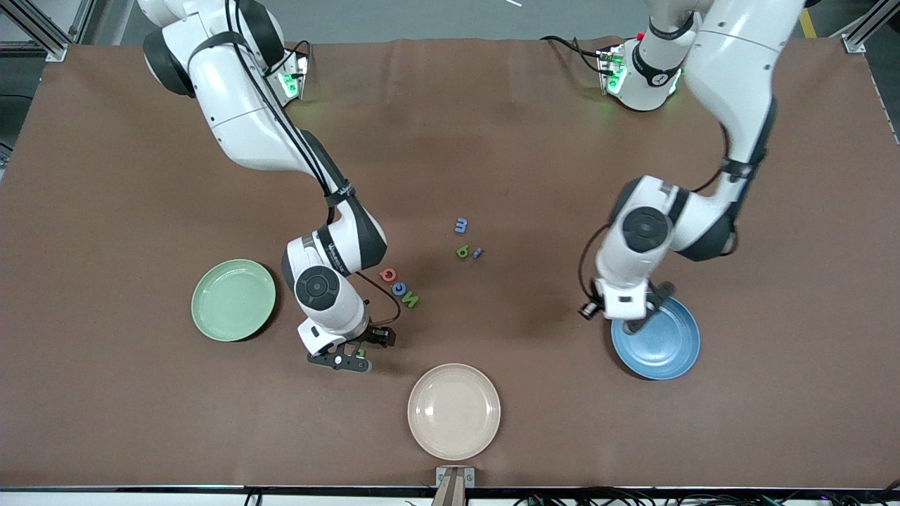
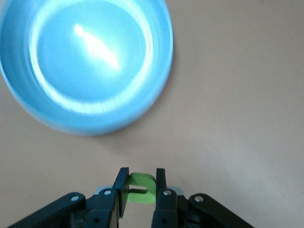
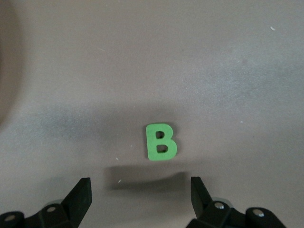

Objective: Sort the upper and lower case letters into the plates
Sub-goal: 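Release the green n onto the blue plate while the right gripper grasps B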

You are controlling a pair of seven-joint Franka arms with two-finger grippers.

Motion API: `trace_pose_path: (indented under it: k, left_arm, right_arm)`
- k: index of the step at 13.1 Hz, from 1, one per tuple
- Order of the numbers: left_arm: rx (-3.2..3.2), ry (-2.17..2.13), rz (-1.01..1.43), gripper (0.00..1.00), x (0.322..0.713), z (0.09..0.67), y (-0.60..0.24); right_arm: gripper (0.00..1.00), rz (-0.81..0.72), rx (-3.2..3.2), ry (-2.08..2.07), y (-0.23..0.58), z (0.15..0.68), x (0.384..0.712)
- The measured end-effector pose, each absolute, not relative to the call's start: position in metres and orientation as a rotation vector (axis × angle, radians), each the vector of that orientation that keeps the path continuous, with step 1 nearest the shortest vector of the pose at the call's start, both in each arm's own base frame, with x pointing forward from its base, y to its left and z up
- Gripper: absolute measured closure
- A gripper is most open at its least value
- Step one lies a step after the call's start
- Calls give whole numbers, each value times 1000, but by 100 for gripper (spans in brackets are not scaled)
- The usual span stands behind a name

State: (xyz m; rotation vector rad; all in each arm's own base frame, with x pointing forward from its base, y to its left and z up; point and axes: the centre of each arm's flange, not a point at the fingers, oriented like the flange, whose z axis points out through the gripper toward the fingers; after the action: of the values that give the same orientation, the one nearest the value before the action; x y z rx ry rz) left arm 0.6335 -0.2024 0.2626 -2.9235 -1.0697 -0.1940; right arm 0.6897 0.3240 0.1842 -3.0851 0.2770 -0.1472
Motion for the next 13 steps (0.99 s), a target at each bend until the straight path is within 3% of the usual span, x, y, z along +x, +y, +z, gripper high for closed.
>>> trace_pose_path:
  k: [5, 11, 12, 13]
  left_arm:
    - [-2973, -786, -113, 71, 660, 233, -85]
    - [-3003, -745, -56, 8, 646, 233, -165]
    - [-3002, -778, -50, 0, 638, 238, -194]
    - [-3002, -814, -50, 0, 628, 243, -225]
  right_arm:
    - [17, -158, -3085, 276, 324, 176, 693]
    - [23, -161, -3087, 270, 324, 176, 693]
    - [23, -160, -3087, 270, 324, 176, 693]
    - [23, -160, -3087, 268, 324, 176, 693]
